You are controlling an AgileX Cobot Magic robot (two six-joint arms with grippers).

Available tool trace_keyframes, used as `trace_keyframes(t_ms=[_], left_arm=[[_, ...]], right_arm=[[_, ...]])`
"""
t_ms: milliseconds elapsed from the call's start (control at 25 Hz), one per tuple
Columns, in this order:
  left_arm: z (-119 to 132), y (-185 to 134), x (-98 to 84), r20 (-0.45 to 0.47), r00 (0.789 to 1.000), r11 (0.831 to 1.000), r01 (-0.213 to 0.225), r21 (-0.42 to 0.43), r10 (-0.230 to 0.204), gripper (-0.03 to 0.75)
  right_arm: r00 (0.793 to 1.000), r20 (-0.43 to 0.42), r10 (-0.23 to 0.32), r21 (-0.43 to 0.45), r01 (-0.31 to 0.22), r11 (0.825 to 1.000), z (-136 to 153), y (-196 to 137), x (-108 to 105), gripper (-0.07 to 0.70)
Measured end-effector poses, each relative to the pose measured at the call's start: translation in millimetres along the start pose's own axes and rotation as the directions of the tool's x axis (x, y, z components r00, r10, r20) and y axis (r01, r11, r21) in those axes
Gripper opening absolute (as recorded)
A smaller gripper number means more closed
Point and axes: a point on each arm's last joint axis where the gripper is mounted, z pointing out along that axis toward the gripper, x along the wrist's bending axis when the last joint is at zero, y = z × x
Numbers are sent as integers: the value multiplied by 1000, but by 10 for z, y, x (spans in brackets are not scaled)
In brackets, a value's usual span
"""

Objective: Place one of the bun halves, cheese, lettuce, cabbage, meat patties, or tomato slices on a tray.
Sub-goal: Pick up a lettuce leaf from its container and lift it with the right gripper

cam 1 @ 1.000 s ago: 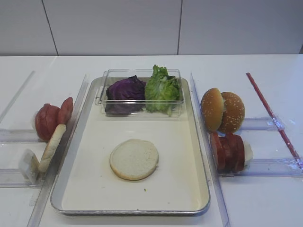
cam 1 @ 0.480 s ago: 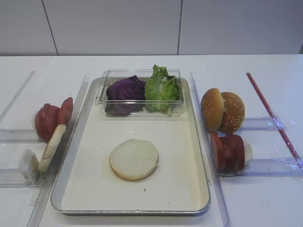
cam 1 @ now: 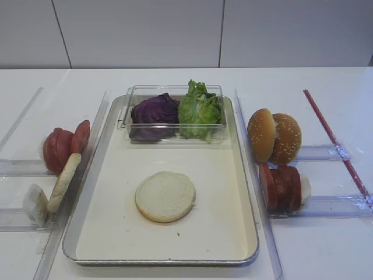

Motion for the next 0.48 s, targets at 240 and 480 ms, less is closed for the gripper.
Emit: trace_keyframes(t_ms=[240,480], left_arm=[[0,0,0,0,1000,1000,0,0,0,354],[0,0,0,0,1000,1000,0,0,0,354]], right_arm=[[998,-64,-19,58,23,998,279,470,54,467],[987,-161,5,116,13,993,684,907,116,465]])
